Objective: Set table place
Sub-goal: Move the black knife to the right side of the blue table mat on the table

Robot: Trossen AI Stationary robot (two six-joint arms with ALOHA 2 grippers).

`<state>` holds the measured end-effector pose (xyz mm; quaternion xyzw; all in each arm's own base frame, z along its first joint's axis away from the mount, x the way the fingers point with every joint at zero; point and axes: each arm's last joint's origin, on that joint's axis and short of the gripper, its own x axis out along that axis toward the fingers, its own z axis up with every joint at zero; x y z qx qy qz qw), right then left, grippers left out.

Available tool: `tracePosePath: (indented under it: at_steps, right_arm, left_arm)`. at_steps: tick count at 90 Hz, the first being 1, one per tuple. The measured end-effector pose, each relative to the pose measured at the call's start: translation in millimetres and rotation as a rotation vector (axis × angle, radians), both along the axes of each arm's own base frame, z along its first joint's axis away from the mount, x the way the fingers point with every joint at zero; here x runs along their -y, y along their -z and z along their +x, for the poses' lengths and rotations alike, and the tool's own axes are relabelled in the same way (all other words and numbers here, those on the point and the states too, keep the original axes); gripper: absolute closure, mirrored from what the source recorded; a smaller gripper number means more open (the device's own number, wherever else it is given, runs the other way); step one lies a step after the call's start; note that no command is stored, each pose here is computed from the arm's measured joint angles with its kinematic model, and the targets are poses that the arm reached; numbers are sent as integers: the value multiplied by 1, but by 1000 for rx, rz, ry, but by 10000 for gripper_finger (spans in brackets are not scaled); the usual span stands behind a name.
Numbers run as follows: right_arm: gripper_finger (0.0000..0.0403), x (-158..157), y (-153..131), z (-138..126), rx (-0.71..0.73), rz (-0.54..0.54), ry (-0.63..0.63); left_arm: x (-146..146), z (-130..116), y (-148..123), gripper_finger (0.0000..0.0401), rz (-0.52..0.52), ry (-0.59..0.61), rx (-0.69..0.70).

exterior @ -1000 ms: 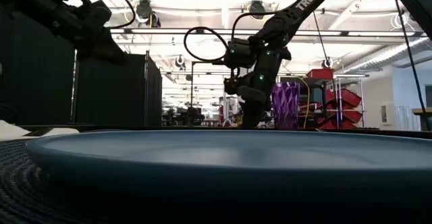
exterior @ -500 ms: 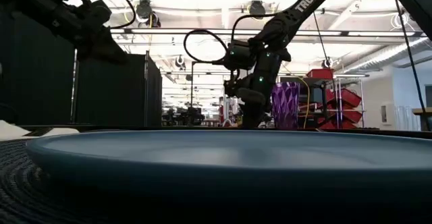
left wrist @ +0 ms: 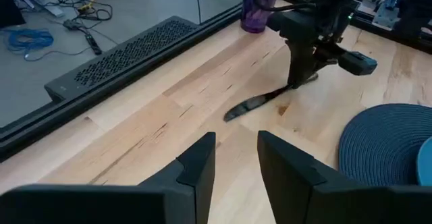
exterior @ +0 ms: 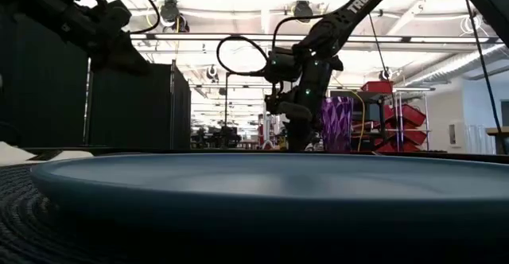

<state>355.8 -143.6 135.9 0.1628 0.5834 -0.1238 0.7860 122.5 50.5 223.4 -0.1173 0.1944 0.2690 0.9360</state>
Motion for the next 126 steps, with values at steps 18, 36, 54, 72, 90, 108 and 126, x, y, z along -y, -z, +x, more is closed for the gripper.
tracePosePath:
  at_steps: [18, 36, 54, 72, 90, 108, 126]
  right_arm:
    - [403, 0, 1, 0, -3, 7, 16]
    - [403, -2, 1, -3, -30, 29, 35]
    - [403, -5, 2, -7, -87, 60, 70]
    - [403, -17, 3, -11, -167, 86, 84]
    - [403, -31, 3, -15, -249, 114, 93]
    - [403, -47, 3, -15, -306, 126, 90]
    - [403, -68, -1, -15, -297, 116, 91]
  left_arm:
    - [0, 0, 0, 304, 0, 0, 1]
    - [0, 0, 0, 304, 0, 0, 1]
    - [0, 0, 0, 304, 1, 0, 1]
    - [0, 0, 0, 304, 1, 0, 1]
    - [0, 0, 0, 304, 2, 0, 3]
    - [0, 0, 0, 304, 1, 0, 3]
    - [0, 0, 0, 304, 3, 2, -1]
